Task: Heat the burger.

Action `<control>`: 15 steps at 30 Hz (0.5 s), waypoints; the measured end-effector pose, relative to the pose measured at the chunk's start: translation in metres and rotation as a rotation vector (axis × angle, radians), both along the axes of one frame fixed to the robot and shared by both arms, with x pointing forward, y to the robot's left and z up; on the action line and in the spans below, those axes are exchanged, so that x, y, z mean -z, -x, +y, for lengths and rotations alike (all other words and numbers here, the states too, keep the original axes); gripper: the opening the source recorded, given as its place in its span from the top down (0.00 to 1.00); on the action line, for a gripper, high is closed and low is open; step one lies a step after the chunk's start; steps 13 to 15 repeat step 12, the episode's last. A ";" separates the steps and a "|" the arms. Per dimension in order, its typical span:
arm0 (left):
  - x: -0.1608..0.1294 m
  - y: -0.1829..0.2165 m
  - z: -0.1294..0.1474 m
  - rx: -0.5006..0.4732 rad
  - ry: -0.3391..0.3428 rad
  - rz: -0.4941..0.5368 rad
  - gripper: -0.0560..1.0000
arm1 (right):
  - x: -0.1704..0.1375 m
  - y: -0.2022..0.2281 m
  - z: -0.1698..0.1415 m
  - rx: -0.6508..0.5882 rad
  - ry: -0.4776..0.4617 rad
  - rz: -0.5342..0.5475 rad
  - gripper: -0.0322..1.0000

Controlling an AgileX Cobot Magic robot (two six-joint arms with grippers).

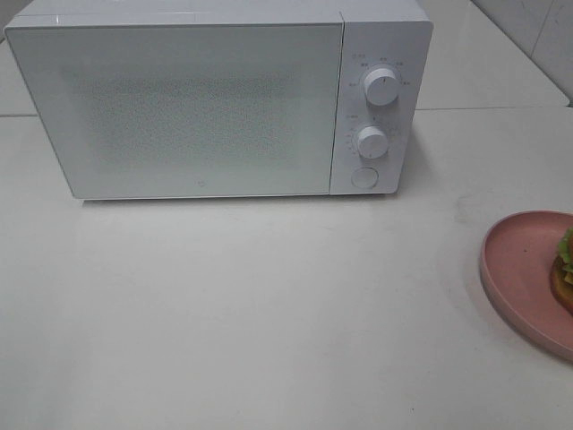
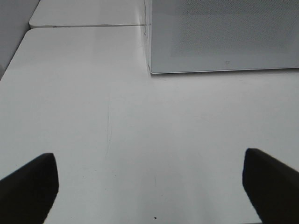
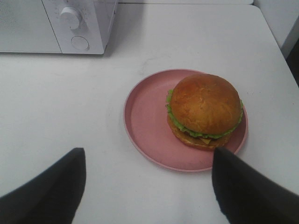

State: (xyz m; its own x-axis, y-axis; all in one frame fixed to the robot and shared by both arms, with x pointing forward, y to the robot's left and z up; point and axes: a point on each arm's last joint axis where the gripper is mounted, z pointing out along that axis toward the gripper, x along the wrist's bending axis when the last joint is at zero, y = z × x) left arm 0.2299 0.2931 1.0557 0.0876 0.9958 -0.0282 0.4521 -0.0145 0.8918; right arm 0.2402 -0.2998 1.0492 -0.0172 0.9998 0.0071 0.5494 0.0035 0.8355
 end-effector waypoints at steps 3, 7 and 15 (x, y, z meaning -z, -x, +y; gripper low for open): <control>0.000 0.000 0.000 0.000 0.000 0.000 0.01 | 0.000 0.000 0.000 0.000 0.000 0.001 0.25; 0.000 0.000 0.000 0.000 0.000 0.000 0.01 | 0.000 0.000 0.000 0.000 0.000 -0.003 0.25; 0.000 0.000 0.000 0.000 0.000 0.000 0.01 | 0.000 0.000 0.000 0.000 0.000 -0.004 0.25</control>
